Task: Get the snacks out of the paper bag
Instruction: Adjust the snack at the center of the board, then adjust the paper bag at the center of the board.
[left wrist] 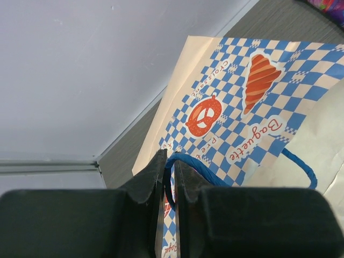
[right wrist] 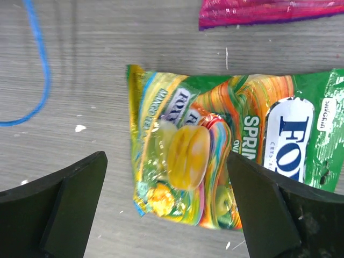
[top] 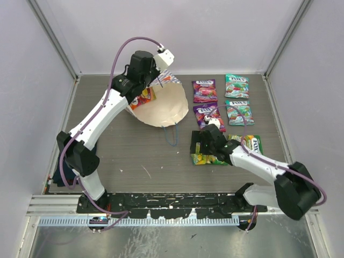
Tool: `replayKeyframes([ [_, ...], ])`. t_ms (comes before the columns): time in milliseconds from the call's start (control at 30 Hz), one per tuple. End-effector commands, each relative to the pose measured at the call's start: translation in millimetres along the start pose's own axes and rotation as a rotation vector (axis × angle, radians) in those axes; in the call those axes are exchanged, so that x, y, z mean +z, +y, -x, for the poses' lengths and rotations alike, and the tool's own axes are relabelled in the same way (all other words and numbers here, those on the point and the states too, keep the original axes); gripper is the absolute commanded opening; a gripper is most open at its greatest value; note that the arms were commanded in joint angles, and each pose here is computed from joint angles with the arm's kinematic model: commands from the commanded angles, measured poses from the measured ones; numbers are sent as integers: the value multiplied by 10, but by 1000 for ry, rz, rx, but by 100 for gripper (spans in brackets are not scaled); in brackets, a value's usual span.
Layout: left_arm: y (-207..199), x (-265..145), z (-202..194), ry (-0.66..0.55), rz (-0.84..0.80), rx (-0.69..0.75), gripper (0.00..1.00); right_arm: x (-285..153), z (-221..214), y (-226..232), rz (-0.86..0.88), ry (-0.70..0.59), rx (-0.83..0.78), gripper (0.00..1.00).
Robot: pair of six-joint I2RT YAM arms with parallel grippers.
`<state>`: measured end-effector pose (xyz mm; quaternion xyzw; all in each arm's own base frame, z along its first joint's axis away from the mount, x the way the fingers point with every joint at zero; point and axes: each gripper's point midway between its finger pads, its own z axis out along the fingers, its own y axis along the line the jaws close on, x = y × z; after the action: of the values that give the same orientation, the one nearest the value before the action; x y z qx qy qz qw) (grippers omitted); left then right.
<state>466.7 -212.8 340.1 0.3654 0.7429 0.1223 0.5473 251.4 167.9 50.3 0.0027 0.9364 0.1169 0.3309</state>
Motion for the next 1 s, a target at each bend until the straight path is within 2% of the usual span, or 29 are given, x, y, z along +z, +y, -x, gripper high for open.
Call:
replayKeyframes([
  [0, 337, -210, 29, -30, 82, -19, 11, -517, 668, 384, 164, -221, 96, 100],
  [133, 392, -280, -82, -23, 109, -37, 10, -854, 1063, 935, 460, -344, 174, 100],
  [267, 391, -366, -236, 9, 117, -101, 8, -750, 1295, 1311, 599, -365, 310, 100],
  [333, 411, -425, -355, 39, 148, -126, 8, -615, 1402, 1490, 647, -367, 360, 95],
  [400, 446, -525, -457, 67, 183, -147, 7, -354, 1474, 1602, 633, -359, 395, 91],
  [500, 508, -739, -560, 88, 219, -186, 6, -52, 1600, 1669, 584, -370, 421, 90],
  [633, 624, -1170, -609, 51, 262, -257, 7, 174, 1631, 1937, 623, -311, 337, 86],
  [767, 680, -1602, -638, -6, 296, -338, 7, 451, 1429, 2222, 648, -205, 246, 85],
  [967, 710, -1864, -732, -2, 366, -384, 6, 874, 1411, 2505, 671, -150, 216, 77],
])
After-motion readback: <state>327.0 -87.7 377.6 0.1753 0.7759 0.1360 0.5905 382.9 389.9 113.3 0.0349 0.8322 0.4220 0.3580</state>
